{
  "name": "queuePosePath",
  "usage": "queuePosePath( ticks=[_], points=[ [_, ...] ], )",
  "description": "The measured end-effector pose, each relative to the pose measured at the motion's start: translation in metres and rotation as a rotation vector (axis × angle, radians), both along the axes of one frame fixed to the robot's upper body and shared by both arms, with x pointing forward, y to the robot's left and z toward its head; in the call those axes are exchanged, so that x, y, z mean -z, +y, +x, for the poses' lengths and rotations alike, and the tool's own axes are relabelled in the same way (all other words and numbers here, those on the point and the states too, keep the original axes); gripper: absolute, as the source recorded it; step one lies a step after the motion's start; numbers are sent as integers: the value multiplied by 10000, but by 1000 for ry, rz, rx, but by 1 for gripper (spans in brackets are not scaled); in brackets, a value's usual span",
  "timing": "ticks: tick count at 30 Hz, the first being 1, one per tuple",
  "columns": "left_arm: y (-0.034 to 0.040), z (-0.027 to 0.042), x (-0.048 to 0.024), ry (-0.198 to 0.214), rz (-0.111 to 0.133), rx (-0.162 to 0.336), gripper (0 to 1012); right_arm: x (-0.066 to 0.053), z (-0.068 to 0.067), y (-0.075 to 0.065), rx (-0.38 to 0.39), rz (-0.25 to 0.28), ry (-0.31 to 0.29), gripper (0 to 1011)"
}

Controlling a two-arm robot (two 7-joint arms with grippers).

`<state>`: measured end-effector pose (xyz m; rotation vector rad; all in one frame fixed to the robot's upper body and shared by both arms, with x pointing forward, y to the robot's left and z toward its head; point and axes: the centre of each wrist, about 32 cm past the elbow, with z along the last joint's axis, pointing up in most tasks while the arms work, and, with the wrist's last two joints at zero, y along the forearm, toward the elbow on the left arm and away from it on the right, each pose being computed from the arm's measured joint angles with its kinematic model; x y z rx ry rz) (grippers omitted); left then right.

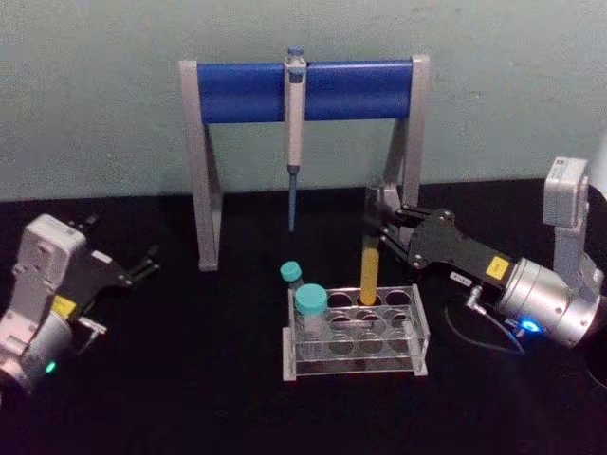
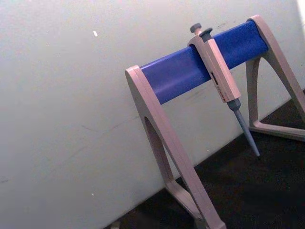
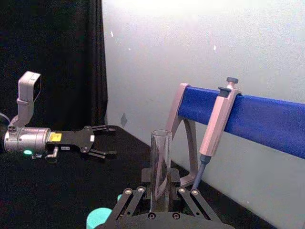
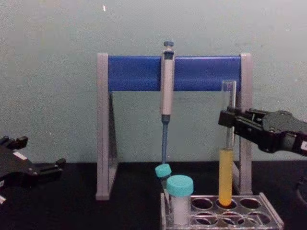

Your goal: Pick up the test tube from the test tube rack, shake it, then place it back into the test tube rack.

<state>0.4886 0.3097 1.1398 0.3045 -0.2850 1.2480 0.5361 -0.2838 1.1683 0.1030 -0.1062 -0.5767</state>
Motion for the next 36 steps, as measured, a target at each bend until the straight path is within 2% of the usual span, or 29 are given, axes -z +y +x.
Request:
queuePosePath(
  ticks=[36],
  points=[
    [0, 0, 0, 0, 0, 0, 1001, 163, 37, 9, -7, -22, 52, 229]
  ],
)
